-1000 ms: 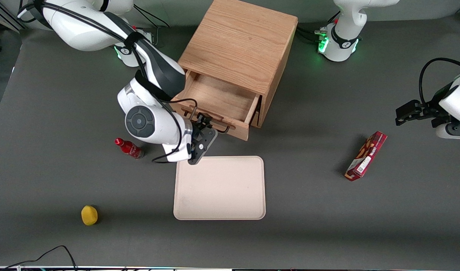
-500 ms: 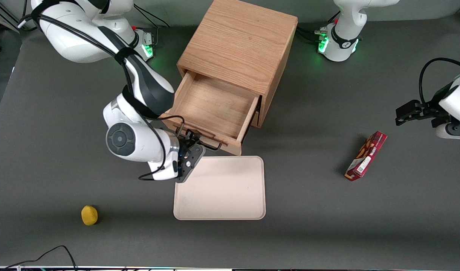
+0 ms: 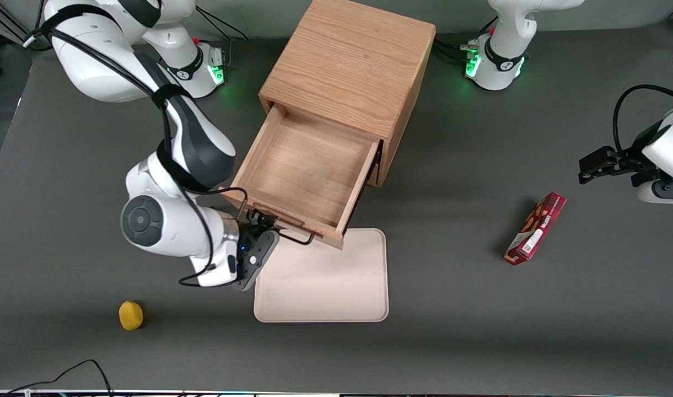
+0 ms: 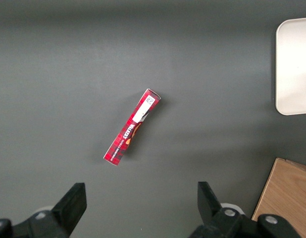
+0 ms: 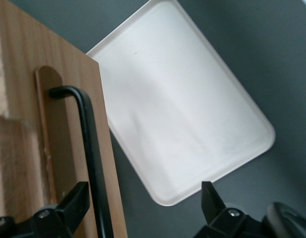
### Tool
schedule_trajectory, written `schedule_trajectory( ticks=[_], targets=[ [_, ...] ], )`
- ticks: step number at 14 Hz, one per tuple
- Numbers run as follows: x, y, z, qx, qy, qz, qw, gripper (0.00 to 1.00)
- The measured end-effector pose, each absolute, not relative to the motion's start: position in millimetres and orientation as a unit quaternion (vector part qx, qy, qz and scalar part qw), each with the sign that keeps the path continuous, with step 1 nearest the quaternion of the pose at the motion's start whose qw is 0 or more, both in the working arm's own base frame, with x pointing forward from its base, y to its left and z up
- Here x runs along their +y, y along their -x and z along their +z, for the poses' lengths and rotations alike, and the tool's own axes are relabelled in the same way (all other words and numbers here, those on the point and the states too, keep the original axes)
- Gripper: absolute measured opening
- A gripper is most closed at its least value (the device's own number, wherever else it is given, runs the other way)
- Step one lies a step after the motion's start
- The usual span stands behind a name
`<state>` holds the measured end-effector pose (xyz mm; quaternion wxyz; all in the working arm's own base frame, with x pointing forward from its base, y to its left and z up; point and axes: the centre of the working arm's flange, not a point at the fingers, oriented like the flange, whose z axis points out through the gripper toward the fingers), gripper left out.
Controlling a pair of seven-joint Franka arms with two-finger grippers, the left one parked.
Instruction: Open upper drawer
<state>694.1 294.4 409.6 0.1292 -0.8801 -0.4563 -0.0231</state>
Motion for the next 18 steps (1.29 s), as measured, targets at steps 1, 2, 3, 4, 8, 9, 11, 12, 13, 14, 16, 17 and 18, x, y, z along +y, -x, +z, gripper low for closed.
schedule_trajectory(
  ticks=[1, 2, 3, 4, 8, 9, 11, 12, 13, 14, 16, 17, 18],
  targets=[
    [290.8, -696.6, 417.4, -0.458, 0.879, -0.027, 0.128, 1.0],
    [290.3, -696.1, 428.4, -0.459, 0.879, -0.027, 0.128, 1.0],
    [291.8, -694.3, 449.9, -0.455, 0.881, -0.037, 0.127, 1.0],
    [291.5, -689.4, 485.2, -0.44, 0.888, -0.055, 0.122, 1.0],
    [243.1, -618.3, 652.4, -0.344, 0.934, -0.064, 0.078, 1.0],
    [215.2, -605.9, 679.7, -0.307, 0.947, -0.065, 0.062, 1.0],
    [160.5, -590.1, 706.0, -0.229, 0.972, -0.045, 0.042, 1.0],
    [138.6, -583.8, 707.1, -0.191, 0.981, -0.021, 0.036, 1.0],
    [115.8, -579.6, 703.0, -0.148, 0.989, 0.005, 0.027, 1.0],
    [91.9, -577.4, 693.7, -0.101, 0.994, 0.029, 0.018, 1.0],
    [55.2, -572.5, 658.8, -0.008, 0.997, 0.076, 0.01, 1.0],
    [46.2, -569.2, 638.0, 0.031, 0.995, 0.093, 0.008, 1.0],
    [42.7, -565.3, 618.6, 0.06, 0.994, 0.096, 0.007, 1.0]
  ],
)
